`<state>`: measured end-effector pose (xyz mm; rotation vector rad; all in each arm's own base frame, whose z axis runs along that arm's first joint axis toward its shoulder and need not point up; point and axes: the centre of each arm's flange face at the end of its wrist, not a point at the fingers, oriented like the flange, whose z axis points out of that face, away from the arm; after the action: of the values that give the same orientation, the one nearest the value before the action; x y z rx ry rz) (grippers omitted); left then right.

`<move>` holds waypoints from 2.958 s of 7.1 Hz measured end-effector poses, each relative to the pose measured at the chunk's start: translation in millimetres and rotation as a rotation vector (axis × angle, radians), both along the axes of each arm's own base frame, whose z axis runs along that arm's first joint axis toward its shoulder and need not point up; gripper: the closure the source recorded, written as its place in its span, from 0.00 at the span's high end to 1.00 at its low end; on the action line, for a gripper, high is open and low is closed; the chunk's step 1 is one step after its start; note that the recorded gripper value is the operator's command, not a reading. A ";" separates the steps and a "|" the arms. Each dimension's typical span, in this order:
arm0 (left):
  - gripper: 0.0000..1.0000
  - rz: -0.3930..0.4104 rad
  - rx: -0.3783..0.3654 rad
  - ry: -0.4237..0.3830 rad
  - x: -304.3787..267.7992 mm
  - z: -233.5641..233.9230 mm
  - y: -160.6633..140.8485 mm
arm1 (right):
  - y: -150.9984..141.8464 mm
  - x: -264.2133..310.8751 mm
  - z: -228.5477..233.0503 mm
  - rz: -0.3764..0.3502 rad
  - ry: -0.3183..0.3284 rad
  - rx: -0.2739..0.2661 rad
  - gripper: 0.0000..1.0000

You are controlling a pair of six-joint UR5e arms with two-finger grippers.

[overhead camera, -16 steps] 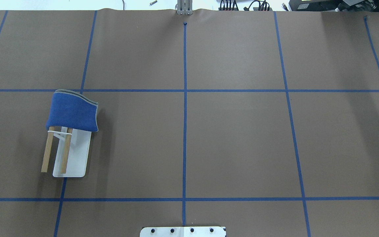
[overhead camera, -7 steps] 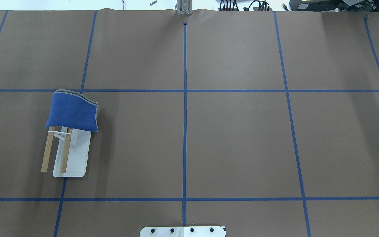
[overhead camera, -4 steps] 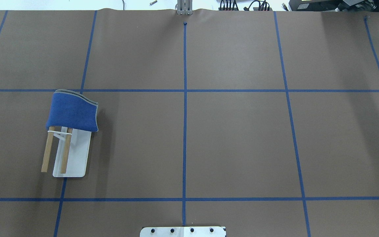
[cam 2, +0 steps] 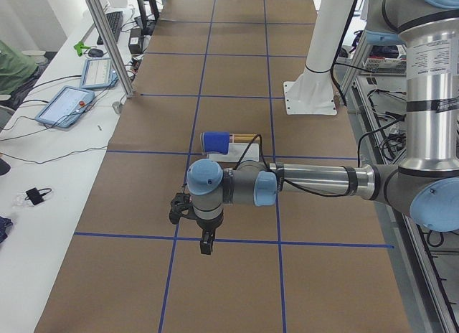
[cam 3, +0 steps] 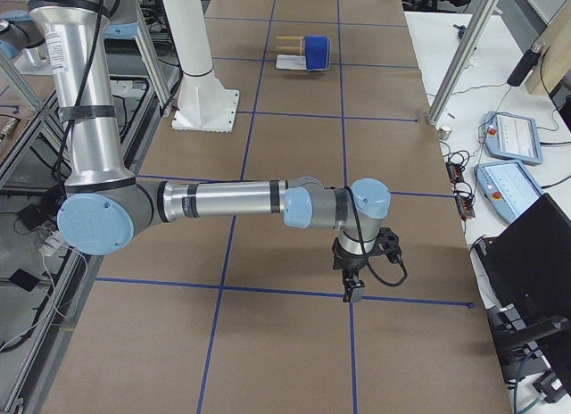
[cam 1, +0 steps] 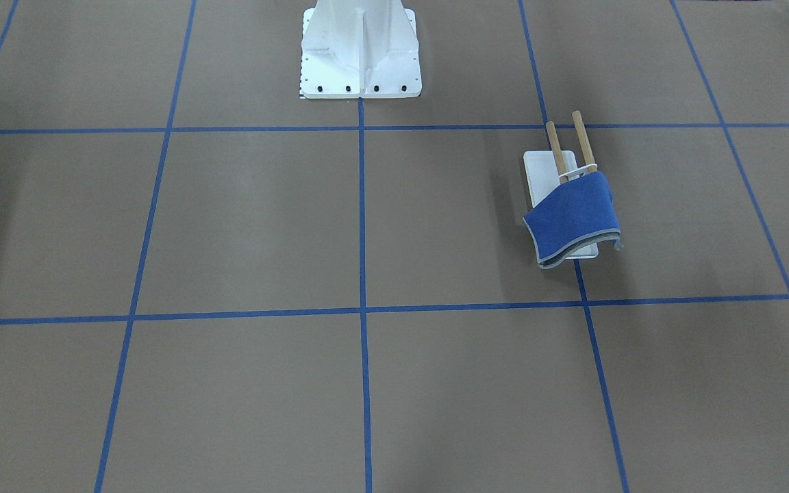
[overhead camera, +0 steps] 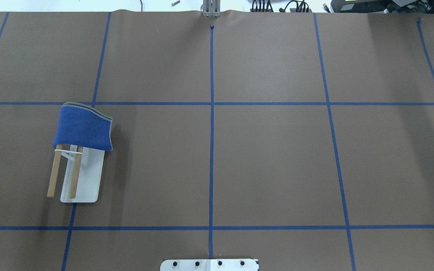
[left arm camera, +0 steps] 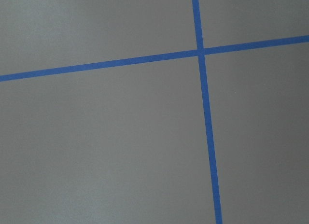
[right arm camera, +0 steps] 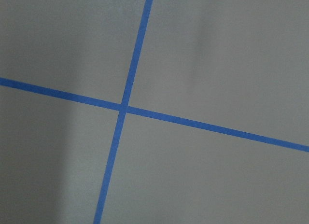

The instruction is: Hang towel on rack

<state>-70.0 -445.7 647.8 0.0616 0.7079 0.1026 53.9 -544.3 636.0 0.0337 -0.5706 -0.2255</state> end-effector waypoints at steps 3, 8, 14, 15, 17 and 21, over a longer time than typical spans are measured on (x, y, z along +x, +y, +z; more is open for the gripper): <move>0.99 -0.003 -0.006 0.000 -0.1 1.6 0.9 | 1.2 -1.1 1.5 -0.003 -0.001 -0.003 1.00; 0.99 -0.006 -0.011 -0.001 -0.1 3.2 2.6 | 7.4 -2.3 2.6 -0.010 -0.003 0.000 1.00; 0.99 -0.006 -0.006 0.000 0.0 0.7 1.0 | 6.6 -8.9 -0.2 -0.023 -0.004 0.006 1.00; 0.99 -0.006 -0.006 0.000 0.0 0.5 0.7 | 6.4 -10.7 -0.7 -0.027 -0.004 0.007 1.00; 0.99 -0.006 -0.006 -0.001 -0.1 1.0 0.8 | 5.9 -14.5 -1.2 -0.033 -0.003 0.008 1.00; 0.99 -0.005 -0.009 -0.006 -0.4 2.7 1.8 | 5.4 -19.8 -4.5 -0.042 -0.003 0.014 1.00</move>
<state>-70.4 -443.9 650.5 0.0549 0.7024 0.0946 34.1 -538.9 631.5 0.0354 -0.5730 -0.2707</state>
